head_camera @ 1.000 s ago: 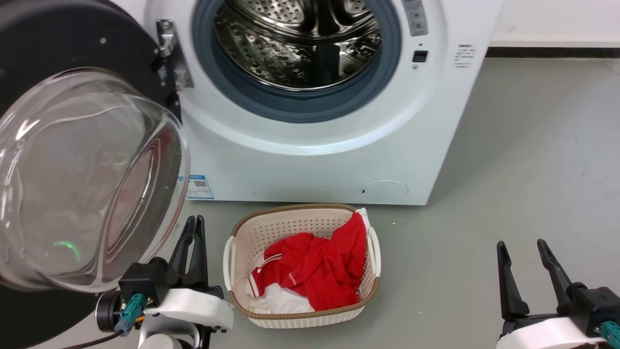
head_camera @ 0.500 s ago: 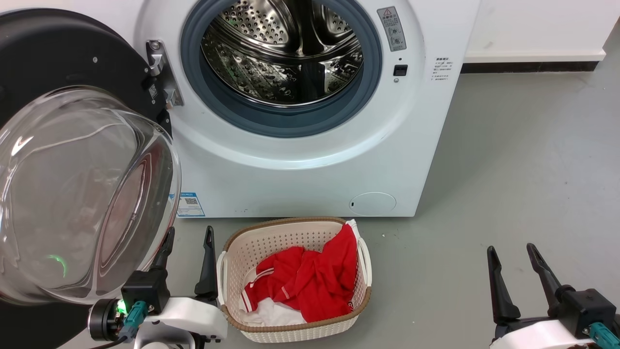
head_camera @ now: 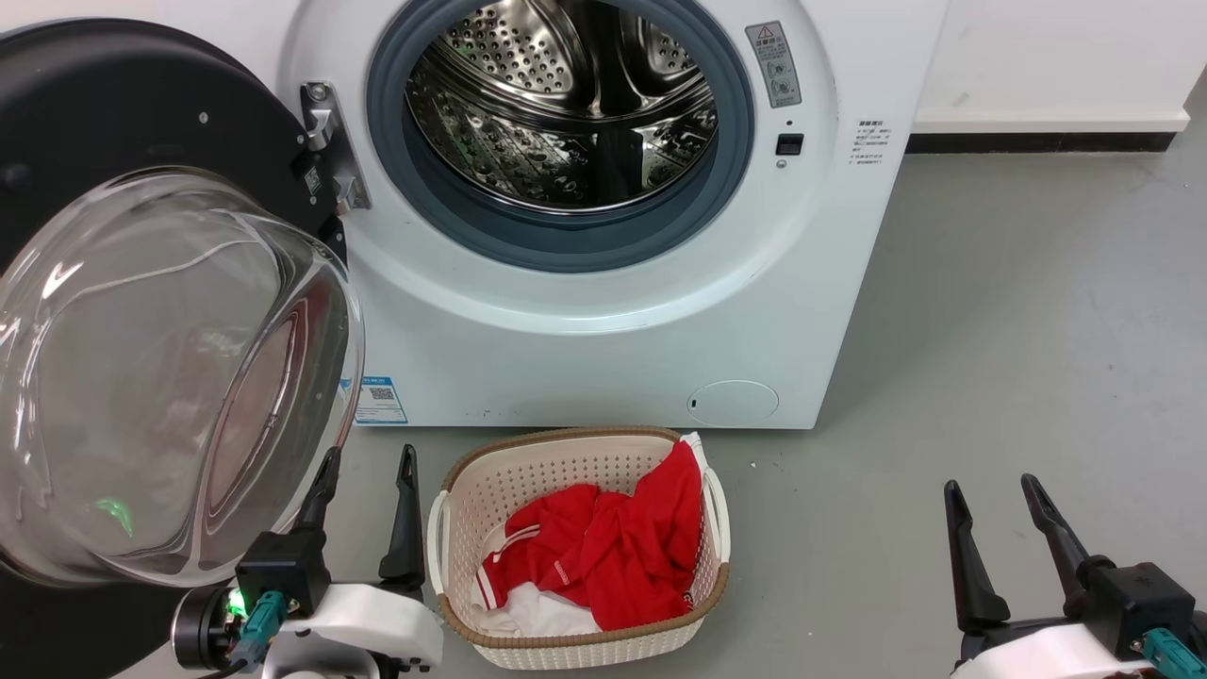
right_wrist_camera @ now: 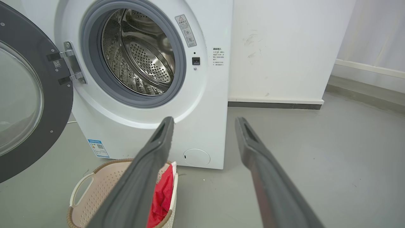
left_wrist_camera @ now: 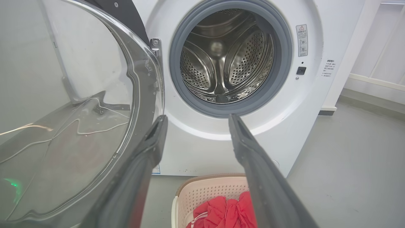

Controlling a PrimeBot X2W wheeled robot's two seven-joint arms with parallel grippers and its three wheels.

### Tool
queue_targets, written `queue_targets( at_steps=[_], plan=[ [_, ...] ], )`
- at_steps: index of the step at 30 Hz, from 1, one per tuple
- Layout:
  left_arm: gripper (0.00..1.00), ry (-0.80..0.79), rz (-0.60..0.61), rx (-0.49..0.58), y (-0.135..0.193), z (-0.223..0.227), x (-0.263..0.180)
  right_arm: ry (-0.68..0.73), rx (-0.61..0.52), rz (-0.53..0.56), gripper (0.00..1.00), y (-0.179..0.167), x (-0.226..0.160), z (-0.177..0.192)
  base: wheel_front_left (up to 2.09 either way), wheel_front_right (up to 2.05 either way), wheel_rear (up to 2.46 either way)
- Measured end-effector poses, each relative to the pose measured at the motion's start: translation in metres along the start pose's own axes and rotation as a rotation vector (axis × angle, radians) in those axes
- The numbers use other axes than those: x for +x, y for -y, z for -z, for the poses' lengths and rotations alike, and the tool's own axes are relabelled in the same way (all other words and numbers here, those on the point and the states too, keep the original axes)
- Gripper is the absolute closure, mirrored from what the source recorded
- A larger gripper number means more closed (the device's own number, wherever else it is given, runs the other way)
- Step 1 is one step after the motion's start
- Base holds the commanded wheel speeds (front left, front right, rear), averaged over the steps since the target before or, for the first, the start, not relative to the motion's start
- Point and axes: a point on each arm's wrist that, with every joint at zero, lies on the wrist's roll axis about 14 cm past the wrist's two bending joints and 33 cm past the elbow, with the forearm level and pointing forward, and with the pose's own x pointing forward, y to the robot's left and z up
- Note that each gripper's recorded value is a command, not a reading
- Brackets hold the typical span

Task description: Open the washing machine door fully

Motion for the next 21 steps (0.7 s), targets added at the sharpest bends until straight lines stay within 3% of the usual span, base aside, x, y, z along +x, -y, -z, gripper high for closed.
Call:
queue_targets(
  at_steps=[12, 13, 21],
  plan=[
    [0.0, 0.002, 0.007, 0.007, 0.002, -0.001, 0.001, -0.002, 0.001, 0.007, 0.0, 0.002, -0.002, 0.001, 0.0, 0.0, 0.0],
    [1.0, -0.003, 0.007, 0.006, 0.002, 0.001, 0.001, -0.007, 0.003, 0.007, 1.0, 0.002, -0.002, 0.002, 0.0, 0.0, 0.0],
    [1.0, -0.113, -0.03, -0.073, -0.005, 0.03, -0.012, -0.066, 0.094, 0.027, 1.0, 0.004, -0.009, 0.021, 0.0, 0.0, 0.0]
  ],
)
